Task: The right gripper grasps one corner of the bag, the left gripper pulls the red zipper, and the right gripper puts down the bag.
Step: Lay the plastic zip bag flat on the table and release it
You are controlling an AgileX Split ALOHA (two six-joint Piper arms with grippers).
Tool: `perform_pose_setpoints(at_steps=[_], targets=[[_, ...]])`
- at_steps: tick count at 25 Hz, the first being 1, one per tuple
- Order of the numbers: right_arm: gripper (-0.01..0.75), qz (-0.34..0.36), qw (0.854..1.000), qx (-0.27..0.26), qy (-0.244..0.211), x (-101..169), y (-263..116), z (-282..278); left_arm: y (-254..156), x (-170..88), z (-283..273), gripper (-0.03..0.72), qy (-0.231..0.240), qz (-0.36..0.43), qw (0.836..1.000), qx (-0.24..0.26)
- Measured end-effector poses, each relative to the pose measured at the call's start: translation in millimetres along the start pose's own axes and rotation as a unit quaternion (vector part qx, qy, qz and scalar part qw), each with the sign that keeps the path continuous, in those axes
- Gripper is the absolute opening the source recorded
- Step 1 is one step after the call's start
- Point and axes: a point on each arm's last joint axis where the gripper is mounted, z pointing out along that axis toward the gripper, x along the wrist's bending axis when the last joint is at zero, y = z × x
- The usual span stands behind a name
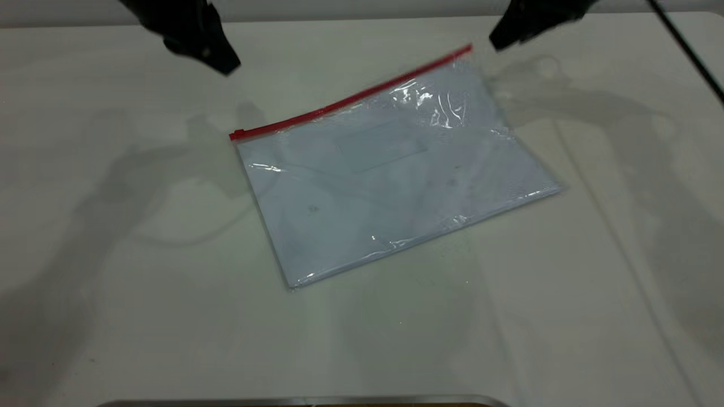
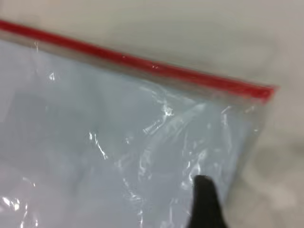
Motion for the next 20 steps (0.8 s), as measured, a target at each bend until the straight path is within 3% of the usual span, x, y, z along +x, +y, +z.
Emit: perform_pose_setpoints(at_steps=[3,7,13,20], targets=[[0.643,-0.014,1.0,-0.02,-0.017,5,22,-28,10,1,-19,0.241,0.014,0.004,1.0,-0.016],[0.622,-0.039,0.998,-0.035,-0.038,15,50,-70,18,-1,-36,0.292,0.016,0.01,0.999,-0.027],[0.57,-0.056,0.996,-0.039,-0.065,40,81,-142,31,-6,-71,0.302,0.026,0.005,0.998,-0.049],[0.57,-0.059,0.992,-0.071,-0.09,91,109,-247,52,-26,-164,0.316,0.069,-0.053,0.992,-0.087]])
